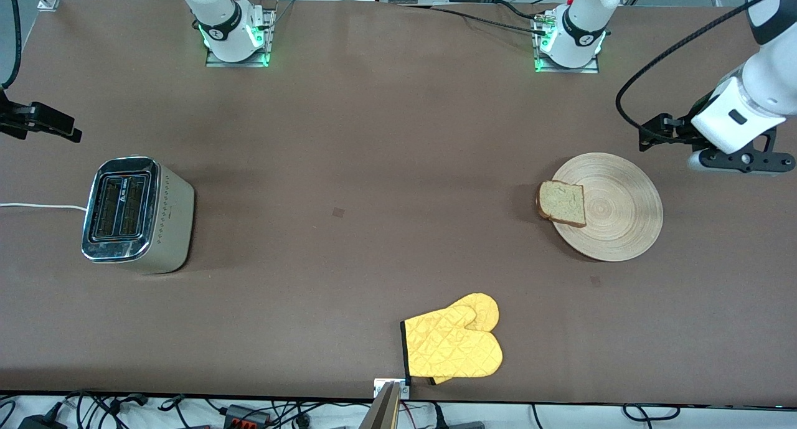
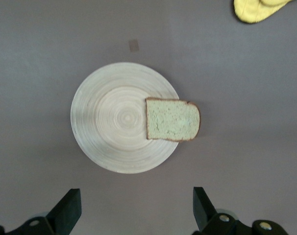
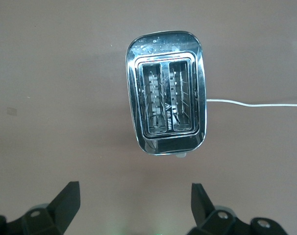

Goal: Move plate and put bread in toaster

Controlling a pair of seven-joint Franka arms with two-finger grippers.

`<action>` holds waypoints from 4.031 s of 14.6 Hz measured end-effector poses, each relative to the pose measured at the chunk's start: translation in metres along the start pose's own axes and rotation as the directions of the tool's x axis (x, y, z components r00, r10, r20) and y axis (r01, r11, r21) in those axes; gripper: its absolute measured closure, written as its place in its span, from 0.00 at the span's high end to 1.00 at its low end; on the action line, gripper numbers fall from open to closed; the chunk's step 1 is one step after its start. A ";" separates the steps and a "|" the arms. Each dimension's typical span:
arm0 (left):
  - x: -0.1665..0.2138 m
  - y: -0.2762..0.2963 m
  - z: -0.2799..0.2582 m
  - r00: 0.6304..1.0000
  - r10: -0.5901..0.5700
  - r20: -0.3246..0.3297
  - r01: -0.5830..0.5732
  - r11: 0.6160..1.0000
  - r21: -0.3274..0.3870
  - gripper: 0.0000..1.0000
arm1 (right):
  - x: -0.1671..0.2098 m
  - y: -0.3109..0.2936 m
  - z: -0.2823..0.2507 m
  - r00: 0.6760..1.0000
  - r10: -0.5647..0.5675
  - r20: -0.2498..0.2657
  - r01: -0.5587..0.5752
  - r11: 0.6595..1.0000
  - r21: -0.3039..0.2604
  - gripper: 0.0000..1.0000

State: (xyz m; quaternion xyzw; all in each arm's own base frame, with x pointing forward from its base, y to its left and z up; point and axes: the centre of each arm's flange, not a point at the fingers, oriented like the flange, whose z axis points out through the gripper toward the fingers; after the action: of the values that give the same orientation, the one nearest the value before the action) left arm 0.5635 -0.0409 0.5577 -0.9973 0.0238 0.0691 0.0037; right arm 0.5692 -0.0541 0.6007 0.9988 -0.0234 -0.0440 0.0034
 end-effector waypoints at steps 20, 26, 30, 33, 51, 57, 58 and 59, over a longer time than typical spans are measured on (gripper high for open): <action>0.015 -0.358 0.332 0.997 -0.075 0.020 0.068 0.719 -0.692 0.99 | 0.001 0.002 0.002 1.000 0.003 0.004 -0.003 1.000 0.001 1.00; 0.018 -0.353 0.377 0.998 -0.065 -0.007 0.037 0.646 -0.762 0.84 | 0.001 0.002 0.002 1.000 0.004 0.004 -0.004 1.000 0.001 1.00; 0.020 -0.345 0.399 0.998 -0.061 0.001 0.039 0.614 -0.789 0.82 | 0.001 0.002 0.002 1.000 0.004 0.004 -0.004 1.000 0.001 1.00; 0.021 -0.338 0.417 1.000 -0.025 -0.018 0.001 0.595 -0.804 0.73 | 0.001 0.003 0.002 1.000 0.004 0.004 -0.004 1.000 0.001 1.00; 0.051 -0.267 0.412 0.988 0.105 -0.113 -0.148 0.432 -0.890 0.09 | 0.001 0.003 0.002 1.000 0.005 0.004 -0.005 1.000 0.001 1.00; 0.108 -0.139 0.370 0.982 0.181 -0.050 -0.124 0.422 -0.898 0.09 | 0.001 0.003 0.002 1.000 0.006 0.004 -0.006 1.000 0.001 1.00; 0.116 -0.113 0.366 0.979 0.198 -0.049 -0.132 0.427 -0.895 0.09 | 0.001 0.004 0.002 1.000 0.006 0.004 -0.006 1.000 0.001 1.00; 0.123 -0.086 0.366 0.977 0.206 -0.052 -0.138 0.428 -0.893 0.09 | 0.001 0.004 0.002 1.000 0.006 0.004 -0.006 1.000 0.001 1.00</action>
State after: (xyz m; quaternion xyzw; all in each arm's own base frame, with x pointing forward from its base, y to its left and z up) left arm 0.6388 0.0429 0.1790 -0.8394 0.0855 0.1036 -0.5266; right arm 0.5697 -0.0578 0.5987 0.9986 -0.0265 -0.0460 0.0028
